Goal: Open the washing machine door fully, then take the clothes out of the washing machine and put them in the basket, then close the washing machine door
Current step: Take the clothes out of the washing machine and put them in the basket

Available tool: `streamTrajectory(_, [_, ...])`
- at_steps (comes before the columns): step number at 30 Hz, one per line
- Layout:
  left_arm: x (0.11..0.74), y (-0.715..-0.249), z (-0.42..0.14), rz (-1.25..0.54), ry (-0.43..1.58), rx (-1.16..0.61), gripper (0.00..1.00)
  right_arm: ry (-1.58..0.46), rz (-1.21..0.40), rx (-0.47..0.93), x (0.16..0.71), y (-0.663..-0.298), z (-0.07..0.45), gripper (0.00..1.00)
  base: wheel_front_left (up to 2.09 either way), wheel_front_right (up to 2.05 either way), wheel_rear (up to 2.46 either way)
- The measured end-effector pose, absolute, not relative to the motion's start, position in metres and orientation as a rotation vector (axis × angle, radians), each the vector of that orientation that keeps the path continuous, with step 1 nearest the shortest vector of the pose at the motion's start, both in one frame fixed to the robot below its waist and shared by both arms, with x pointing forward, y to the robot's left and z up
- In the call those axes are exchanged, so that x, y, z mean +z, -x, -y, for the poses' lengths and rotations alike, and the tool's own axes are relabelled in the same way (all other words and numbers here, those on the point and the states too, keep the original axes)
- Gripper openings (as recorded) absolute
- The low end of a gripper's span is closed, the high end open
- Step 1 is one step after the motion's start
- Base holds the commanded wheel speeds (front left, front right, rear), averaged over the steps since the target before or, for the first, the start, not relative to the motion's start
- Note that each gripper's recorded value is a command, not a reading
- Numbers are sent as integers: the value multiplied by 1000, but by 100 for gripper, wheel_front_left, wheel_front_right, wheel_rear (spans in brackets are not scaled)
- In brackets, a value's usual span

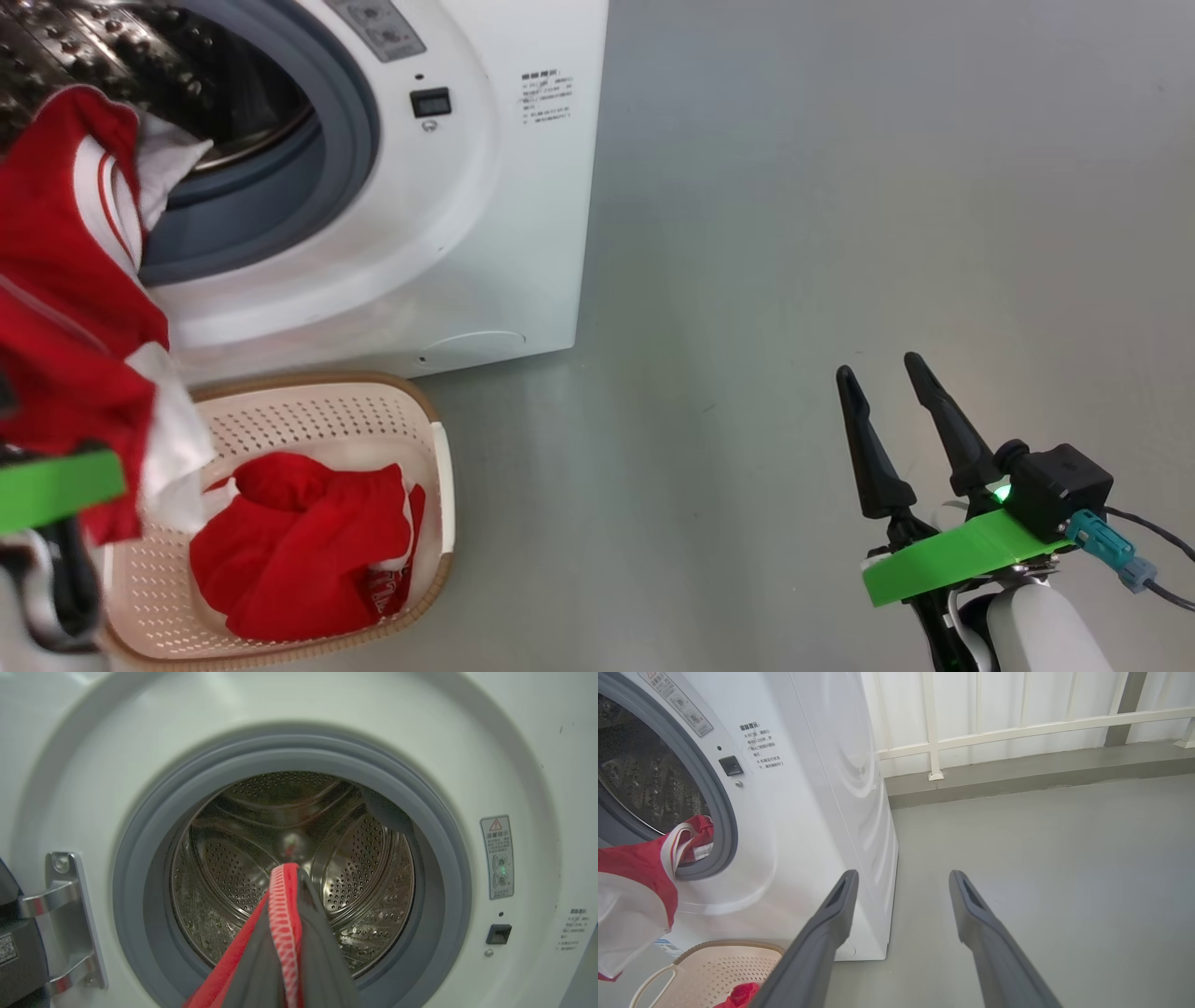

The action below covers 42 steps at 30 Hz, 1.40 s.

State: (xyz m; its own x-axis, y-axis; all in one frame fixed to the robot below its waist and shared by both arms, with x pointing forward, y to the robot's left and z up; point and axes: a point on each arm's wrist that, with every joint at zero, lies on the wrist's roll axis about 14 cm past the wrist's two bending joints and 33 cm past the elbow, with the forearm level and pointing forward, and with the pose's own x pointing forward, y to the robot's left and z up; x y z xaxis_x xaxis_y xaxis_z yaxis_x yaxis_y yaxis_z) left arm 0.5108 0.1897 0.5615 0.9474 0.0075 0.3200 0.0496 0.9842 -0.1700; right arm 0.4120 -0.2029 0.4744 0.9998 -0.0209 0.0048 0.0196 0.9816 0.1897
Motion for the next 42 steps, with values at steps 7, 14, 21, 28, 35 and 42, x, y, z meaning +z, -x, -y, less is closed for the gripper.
streamTrajectory(7, [484, -509, -179, 99, 190, -34, 0, -189, -12, -26, 467, -414, 204, 100, 0, 0, 0])
streamTrajectory(14, [397, -498, -161, -163, 194, -66, 0, -184, -26, -23, 460, -421, 204, 100, 0, 0, 0])
streamTrajectory(21, [329, -489, -145, -375, 169, -117, 0, -183, -47, -27, 450, -429, 206, 100, 0, 0, 0])
streamTrajectory(28, [278, -484, -119, -531, 128, -211, 0, -196, -61, -40, 440, -440, 211, 100, 0, 0, 0])
streamTrajectory(35, [223, -470, -109, -713, 76, -269, 0, -197, -90, -35, 425, -450, 210, 100, 0, 0, 0])
streamTrajectory(42, [190, -472, -103, -811, 58, -295, 0, -191, -115, -36, 412, -457, 211, 100, 0, 0, 0])
